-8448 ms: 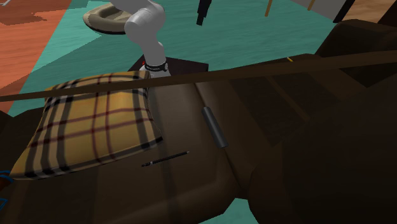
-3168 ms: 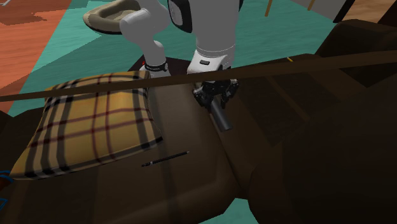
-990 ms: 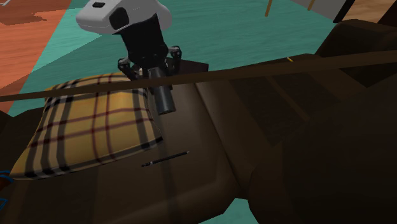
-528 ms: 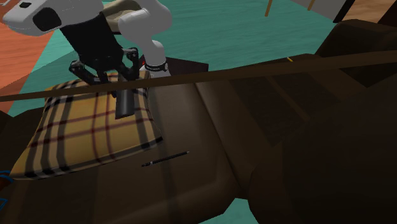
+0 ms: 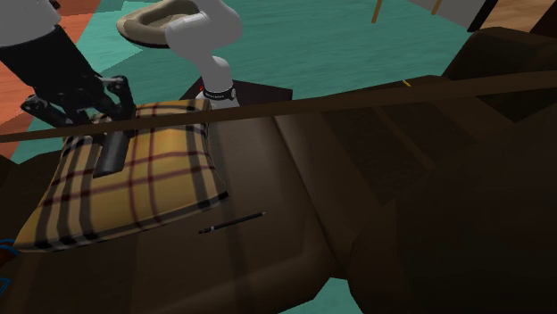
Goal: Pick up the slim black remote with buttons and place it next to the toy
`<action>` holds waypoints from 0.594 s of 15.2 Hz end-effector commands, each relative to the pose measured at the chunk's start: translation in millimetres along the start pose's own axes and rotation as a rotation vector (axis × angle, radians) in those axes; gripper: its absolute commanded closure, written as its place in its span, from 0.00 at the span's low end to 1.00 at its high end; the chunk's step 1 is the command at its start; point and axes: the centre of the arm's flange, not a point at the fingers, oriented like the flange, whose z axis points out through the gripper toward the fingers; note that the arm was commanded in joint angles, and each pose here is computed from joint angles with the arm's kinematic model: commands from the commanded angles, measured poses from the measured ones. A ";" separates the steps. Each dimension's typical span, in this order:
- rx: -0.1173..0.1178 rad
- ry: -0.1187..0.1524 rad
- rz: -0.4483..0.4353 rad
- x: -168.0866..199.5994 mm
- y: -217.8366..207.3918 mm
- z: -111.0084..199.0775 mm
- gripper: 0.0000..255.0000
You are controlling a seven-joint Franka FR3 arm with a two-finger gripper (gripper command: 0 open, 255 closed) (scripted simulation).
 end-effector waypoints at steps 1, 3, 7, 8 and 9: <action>0.000 0.000 -0.001 -4.0 28.9 -4.8 1.00; 0.000 0.000 -0.001 -7.7 54.9 -7.1 1.00; 0.000 0.000 -0.001 -15.2 107.0 -11.6 1.00; 0.000 0.000 -0.001 -17.1 120.0 -12.8 1.00; 0.000 0.000 -0.001 -18.9 133.0 -13.9 1.00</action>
